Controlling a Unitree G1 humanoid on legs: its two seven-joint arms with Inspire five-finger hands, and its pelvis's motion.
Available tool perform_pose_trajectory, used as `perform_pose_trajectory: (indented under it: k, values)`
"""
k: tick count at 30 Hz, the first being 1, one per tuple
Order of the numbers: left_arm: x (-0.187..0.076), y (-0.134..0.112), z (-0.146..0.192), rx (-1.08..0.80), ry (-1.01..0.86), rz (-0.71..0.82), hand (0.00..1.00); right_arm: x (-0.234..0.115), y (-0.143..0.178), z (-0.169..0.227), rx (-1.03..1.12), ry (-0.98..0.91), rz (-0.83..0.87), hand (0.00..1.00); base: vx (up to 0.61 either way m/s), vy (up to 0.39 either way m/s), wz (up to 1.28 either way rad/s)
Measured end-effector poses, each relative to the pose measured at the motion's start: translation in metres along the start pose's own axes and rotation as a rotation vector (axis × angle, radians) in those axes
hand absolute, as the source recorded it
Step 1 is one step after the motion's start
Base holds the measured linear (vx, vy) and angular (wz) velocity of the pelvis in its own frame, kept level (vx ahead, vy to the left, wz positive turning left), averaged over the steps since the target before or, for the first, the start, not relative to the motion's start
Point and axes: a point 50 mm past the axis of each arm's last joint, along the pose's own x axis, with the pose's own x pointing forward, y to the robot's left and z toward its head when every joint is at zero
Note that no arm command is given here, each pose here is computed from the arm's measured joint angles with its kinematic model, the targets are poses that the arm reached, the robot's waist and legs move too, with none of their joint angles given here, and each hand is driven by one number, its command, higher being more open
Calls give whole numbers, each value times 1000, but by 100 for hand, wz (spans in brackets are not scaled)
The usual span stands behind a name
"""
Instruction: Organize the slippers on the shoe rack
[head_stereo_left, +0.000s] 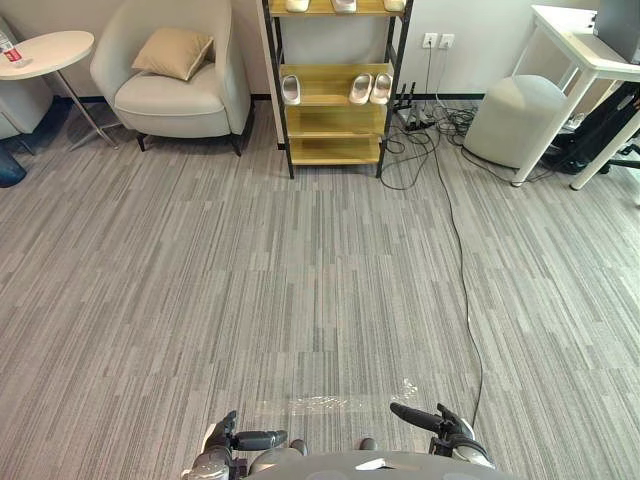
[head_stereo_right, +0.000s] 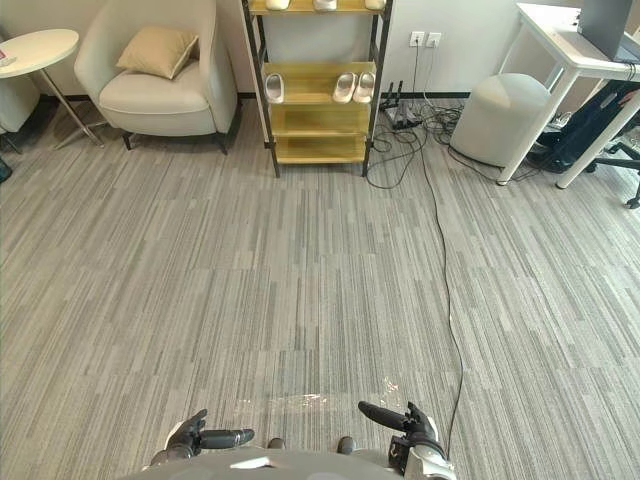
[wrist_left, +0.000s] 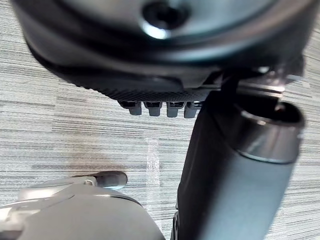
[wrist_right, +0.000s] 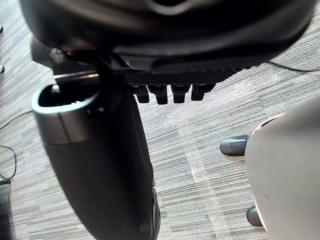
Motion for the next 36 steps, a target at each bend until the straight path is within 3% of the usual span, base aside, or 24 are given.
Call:
perform_pose_trajectory:
  k: [17, 24, 28, 36]
  values:
    - [5, 1, 23, 20, -57, 10, 100, 3, 6, 34, 5, -110, 19, 100, 124, 40, 1]
    - [5, -11, 28, -29, -71, -13, 100, 4, 6, 55, 39, -177, 23, 100, 624, -224, 39]
    - [5, -8, 32, -85, -85, 5, 100, 3, 9, 47, 45, -156, 25, 100, 514, -196, 0]
    - [6, -4, 73, -112, -236, 14, 100, 2, 20, 53, 69, -173, 34, 100, 505, -1, -31]
